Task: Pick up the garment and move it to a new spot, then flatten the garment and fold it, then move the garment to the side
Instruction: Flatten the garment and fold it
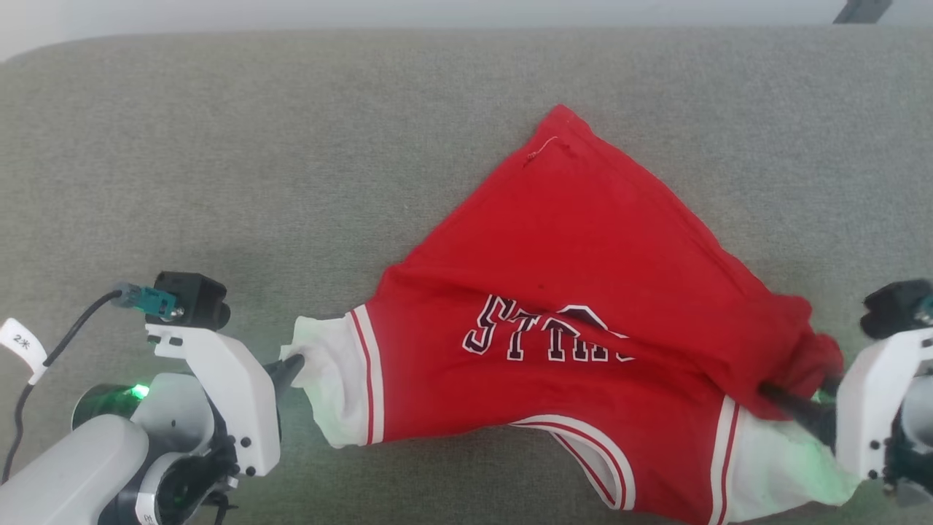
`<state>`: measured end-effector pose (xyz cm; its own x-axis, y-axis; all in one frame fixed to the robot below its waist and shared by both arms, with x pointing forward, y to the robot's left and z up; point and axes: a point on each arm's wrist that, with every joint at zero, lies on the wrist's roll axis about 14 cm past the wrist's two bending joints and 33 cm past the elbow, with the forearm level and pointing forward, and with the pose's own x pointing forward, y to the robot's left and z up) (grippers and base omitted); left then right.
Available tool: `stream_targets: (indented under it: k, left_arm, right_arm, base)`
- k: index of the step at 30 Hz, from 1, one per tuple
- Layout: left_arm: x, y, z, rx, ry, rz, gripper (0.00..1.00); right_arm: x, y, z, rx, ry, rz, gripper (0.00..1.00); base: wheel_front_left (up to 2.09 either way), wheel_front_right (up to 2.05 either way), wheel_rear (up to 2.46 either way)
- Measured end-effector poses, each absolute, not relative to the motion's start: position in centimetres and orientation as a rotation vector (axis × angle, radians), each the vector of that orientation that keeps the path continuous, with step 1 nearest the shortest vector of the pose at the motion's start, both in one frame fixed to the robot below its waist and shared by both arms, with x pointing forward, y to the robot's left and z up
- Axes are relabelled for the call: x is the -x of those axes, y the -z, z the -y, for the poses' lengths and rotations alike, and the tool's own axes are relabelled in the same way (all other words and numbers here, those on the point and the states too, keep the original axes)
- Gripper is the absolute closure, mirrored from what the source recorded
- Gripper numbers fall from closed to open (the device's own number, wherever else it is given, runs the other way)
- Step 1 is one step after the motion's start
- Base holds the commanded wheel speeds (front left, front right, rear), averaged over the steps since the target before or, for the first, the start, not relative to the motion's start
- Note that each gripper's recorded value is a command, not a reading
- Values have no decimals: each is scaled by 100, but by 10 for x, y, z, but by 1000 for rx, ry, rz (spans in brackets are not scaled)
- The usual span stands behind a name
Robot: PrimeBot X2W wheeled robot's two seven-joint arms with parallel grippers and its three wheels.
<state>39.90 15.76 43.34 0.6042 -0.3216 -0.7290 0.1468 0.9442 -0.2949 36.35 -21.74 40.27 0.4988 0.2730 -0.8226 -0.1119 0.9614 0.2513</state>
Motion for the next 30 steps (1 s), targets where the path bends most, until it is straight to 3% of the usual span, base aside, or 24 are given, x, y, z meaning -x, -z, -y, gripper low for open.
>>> stream_targets:
  k: [8, 18, 22, 30]
  left_arm:
    - [-390, -437, -163, 223, 254, -876, 100]
    - [-384, -440, -165, 229, 253, -863, 100]
    - [-385, -440, -165, 230, 254, -853, 100]
    - [-381, -431, -169, 262, 232, -861, 100]
  right_arm:
    - [-394, -455, 207, -140, -262, -827, 0]
    - [-477, -513, 164, -67, -374, -574, 0]
    - [-520, -503, 141, -26, -429, -608, 0]
    - [-572, -467, 105, 77, -503, -740, 0]
  base:
    - [0, 0, 0]
    - [0, 0, 0]
    - [0, 0, 0]
    - [0, 0, 0]
